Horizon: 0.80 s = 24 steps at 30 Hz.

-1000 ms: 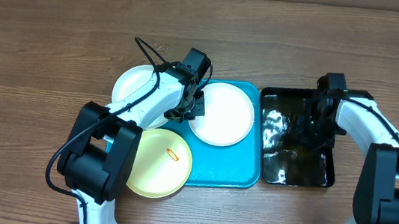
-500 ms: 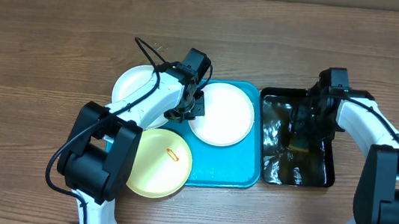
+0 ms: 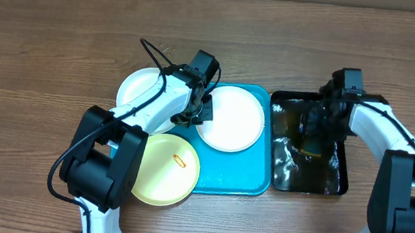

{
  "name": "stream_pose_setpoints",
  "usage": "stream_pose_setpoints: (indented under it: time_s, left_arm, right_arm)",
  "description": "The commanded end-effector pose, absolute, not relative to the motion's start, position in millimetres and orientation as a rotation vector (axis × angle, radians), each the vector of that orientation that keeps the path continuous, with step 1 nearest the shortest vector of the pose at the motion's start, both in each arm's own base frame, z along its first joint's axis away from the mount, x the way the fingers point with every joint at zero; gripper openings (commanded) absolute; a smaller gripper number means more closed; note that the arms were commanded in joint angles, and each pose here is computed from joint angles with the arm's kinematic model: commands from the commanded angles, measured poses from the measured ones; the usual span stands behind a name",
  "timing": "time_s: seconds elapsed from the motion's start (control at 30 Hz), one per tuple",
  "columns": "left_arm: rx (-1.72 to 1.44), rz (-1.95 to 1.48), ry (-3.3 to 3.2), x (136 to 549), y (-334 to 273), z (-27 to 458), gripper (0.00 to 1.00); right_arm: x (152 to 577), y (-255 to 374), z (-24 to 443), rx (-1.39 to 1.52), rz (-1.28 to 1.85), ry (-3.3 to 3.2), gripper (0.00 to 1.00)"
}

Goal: Clean dirty plates on tray and stack at the side
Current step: 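Return the sponge to the black tray and release it with the right gripper, then raise the right gripper away to the right side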

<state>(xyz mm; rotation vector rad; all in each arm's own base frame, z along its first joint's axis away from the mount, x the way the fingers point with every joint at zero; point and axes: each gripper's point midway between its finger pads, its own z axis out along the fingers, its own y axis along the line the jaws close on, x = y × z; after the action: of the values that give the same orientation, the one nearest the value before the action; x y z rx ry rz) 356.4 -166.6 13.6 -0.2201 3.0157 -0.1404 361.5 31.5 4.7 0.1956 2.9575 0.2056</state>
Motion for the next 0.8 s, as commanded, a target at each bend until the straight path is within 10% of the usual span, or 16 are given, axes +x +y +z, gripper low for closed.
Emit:
stream_pose_setpoints:
  time_s: [0.0, 0.1, 0.17, 0.23, 0.33, 0.77]
  left_arm:
    - [-0.202, -0.128, 3.033, 353, -166, 8, 0.1]
    - [-0.202, -0.128, 3.033, 353, -166, 8, 0.1]
    - [-0.202, -0.128, 3.033, 353, -166, 8, 0.1]
    - [-0.202, -0.129, 3.033, 353, -166, 8, 0.1]
    - [-0.202, -0.129, 3.033, 353, -166, 8, 0.14]
    - [-0.196, -0.128, 3.034, 353, -167, 7, 0.16]
  right_arm:
    - [359, 28, -17, 0.206, 0.184, 2.973, 0.66]
    - [365, 28, -16, 0.202, 0.187, 2.949, 0.04]
    - [365, 31, -15, 0.199, 0.214, 2.948, 0.04]
    - [368, 36, -12, 0.194, 0.253, 2.942, 0.46]
    - [376, 43, 1, 0.186, 0.311, 2.928, 0.65]
    - [420, 20, 90, 0.256, 0.275, 2.868, 0.86]
